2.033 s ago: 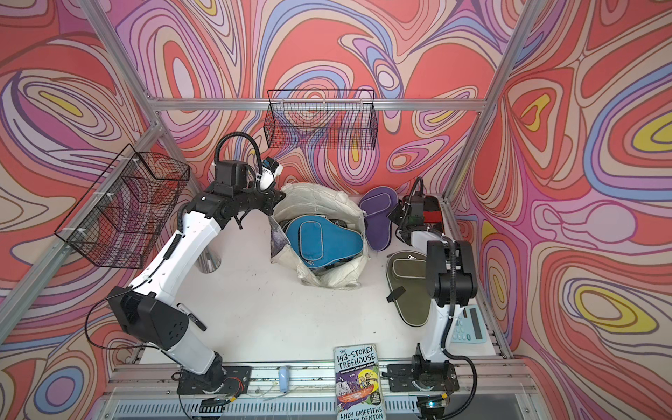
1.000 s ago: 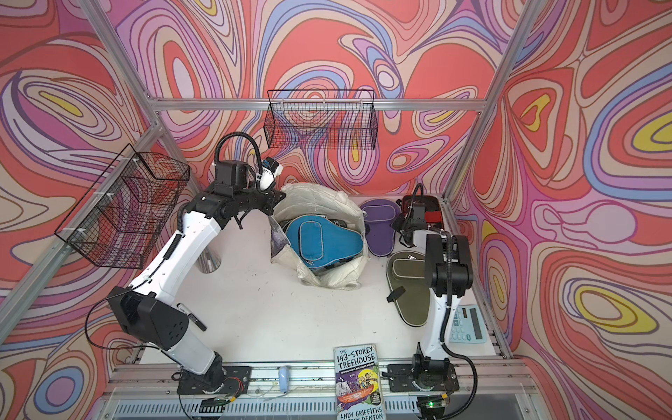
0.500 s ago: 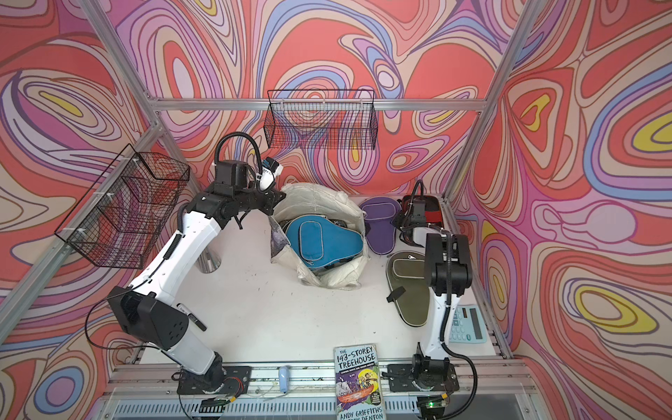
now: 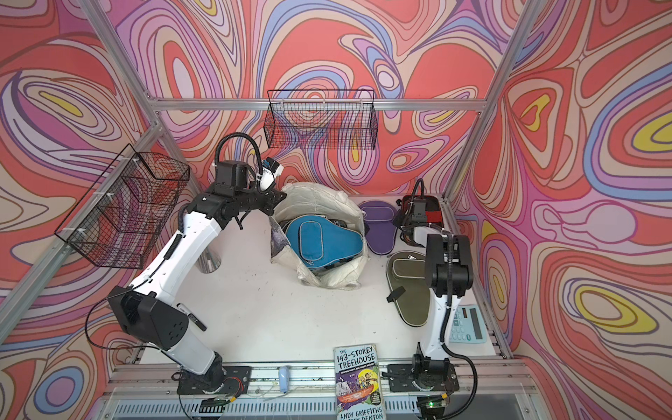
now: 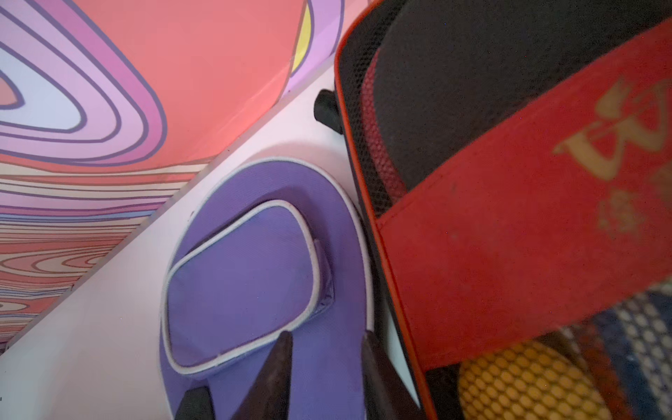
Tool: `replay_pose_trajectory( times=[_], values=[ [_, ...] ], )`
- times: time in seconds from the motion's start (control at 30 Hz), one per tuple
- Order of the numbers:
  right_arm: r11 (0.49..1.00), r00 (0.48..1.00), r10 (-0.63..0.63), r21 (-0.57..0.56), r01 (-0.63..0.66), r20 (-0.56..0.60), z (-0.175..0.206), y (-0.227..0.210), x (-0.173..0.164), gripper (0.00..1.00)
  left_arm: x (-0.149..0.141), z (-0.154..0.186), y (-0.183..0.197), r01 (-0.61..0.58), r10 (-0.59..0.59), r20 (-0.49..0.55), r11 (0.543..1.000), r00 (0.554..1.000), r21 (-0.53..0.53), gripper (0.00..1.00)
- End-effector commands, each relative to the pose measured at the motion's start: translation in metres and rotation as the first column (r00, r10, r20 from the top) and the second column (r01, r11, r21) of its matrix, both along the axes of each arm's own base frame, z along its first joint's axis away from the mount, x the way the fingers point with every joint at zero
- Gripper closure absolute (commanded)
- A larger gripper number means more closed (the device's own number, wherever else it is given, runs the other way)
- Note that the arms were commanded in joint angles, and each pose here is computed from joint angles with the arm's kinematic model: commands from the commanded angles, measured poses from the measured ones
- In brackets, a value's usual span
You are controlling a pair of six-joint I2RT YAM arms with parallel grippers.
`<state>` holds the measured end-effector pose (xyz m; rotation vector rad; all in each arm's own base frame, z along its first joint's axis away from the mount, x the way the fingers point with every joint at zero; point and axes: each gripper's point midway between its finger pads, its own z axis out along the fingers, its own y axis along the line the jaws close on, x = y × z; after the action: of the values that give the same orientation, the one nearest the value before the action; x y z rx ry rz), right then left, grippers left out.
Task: Remove the ping pong set from the canvas bag
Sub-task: Place the ping pong set at the center of the board, then adjust the canvas bag at the center of the board.
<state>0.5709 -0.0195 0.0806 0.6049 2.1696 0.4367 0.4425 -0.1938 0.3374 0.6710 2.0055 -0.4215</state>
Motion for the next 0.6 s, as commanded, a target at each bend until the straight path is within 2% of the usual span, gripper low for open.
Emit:
replay_pose_trajectory(
  times=[0.0, 0.17, 0.23, 0.37, 0.57],
  values=[
    [1.0, 0.997, 0.005, -0.012, -0.004, 0.072, 0.039, -0.002, 0.001, 0.67, -0.004, 0.037, -0.002, 0.028, -0.022, 0.116, 0.998, 0.993, -0.047, 1.0],
    [0.999, 0.992, 0.037, 0.004, -0.038, 0.121, 0.067, 0.005, -0.003, 0.59, -0.008, 0.039, 0.0, 0.025, -0.02, 0.121, 0.999, 0.992, -0.047, 1.0],
    [0.997, 0.985, 0.073, 0.01, -0.075, 0.155, 0.085, 0.011, -0.007, 0.45, -0.01, 0.041, 0.0, 0.027, -0.02, 0.123, 0.998, 0.992, -0.055, 1.0],
    [0.991, 0.968, 0.135, -0.005, -0.136, 0.212, 0.121, 0.023, -0.024, 0.02, -0.02, 0.041, 0.001, 0.03, -0.022, 0.115, 0.997, 0.993, -0.07, 1.0],
    [0.969, 0.938, 0.245, -0.067, -0.236, 0.246, 0.17, 0.045, -0.057, 0.02, -0.048, 0.04, 0.017, -0.005, 0.011, 0.129, 0.999, 0.992, -0.048, 1.0]
  ],
)
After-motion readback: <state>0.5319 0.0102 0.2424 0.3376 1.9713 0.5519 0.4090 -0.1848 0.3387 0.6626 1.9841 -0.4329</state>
